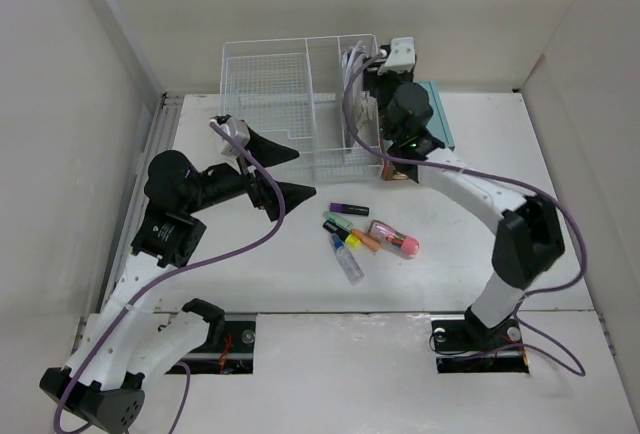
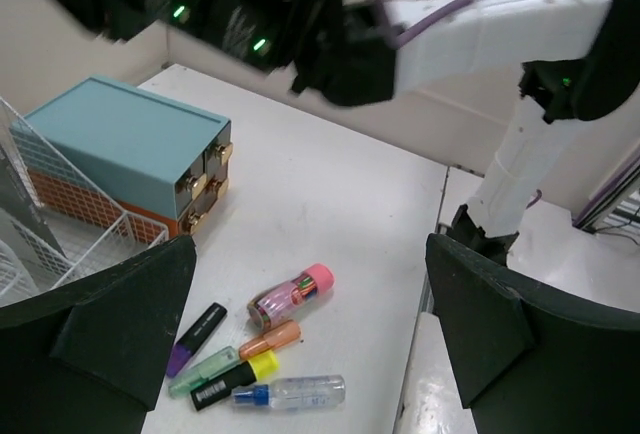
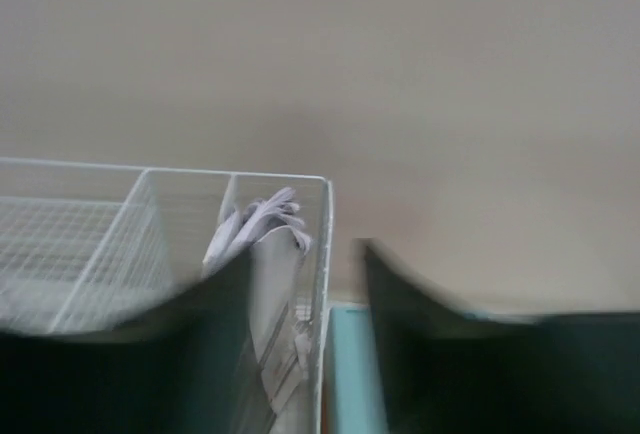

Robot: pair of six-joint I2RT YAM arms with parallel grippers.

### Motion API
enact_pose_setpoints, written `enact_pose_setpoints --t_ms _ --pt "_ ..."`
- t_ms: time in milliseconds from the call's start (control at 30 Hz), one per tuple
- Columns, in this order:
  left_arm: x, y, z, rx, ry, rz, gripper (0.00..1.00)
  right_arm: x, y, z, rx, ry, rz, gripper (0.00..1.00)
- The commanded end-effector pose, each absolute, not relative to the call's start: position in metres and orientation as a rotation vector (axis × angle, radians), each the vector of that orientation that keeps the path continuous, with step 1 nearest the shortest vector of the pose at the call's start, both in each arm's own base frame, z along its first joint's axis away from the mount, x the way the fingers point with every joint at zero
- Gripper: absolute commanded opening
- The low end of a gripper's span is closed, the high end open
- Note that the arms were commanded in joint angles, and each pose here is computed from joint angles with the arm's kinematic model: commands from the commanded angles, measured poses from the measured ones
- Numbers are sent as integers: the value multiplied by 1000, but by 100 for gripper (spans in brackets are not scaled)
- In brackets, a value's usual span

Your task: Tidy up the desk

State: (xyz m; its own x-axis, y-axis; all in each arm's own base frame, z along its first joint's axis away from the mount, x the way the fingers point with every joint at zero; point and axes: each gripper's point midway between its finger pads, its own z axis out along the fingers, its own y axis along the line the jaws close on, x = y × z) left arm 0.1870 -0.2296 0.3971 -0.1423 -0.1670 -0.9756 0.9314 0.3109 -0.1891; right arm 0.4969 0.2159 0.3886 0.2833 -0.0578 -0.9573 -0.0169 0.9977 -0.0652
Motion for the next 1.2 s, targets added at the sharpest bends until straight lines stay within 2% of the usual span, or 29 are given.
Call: enact_pose_setpoints --t_ms 0,33,67,100,133,167,200,233,267,300,333,500,533,567,633,700,800,1100,1167 --pt "186 -226 406 718 1328 -1148 99 471 214 403 -215 1440 78 1" --pt "191 -225 403 684 1346 -1140 96 464 215 401 -256 1482 174 0" --pt "202 -221 400 630 1365 -1106 70 442 226 410 -384 1472 333 0" --pt "207 -220 393 593 1393 -1102 50 443 202 398 -373 1532 360 0" --pt "211 -219 389 553 1428 -1099 21 437 192 394 -334 1565 438 0" --pt "224 -213 381 472 1470 -1061 0 423 177 387 -398 1585 530 0" --pt "229 -210 381 442 1473 -1038 0 416 169 383 -436 1592 574 0" --pt "231 -209 367 406 1509 -1031 0 410 163 376 -460 1619 613 8" --pt "229 -208 365 368 1513 -1029 0 405 158 373 -492 1640 636 37" --pt "238 -200 361 277 1525 -979 0 395 158 360 -545 1683 671 72" --pt "242 -196 342 230 1566 -966 0 385 153 348 -551 1743 683 100" --pt "249 -195 305 32 1649 -963 0 337 152 305 -554 1785 628 100" --pt "249 -200 299 7 1668 -988 4 328 160 296 -551 1807 650 100" --pt "248 -204 295 3 1670 -998 13 325 164 294 -527 1800 669 90" --pt "247 -214 275 -12 1702 -1005 24 313 170 266 -419 1881 735 81" --pt "244 -221 258 -11 1730 -1017 32 315 168 251 -332 1913 756 74" --pt "241 -227 251 -11 1726 -1031 46 338 148 239 -177 1947 711 71" --pt "242 -228 251 -25 1696 -1044 65 375 134 189 40 2043 765 71" --pt "242 -228 249 -25 1696 -1044 67 378 137 178 48 2066 786 71"
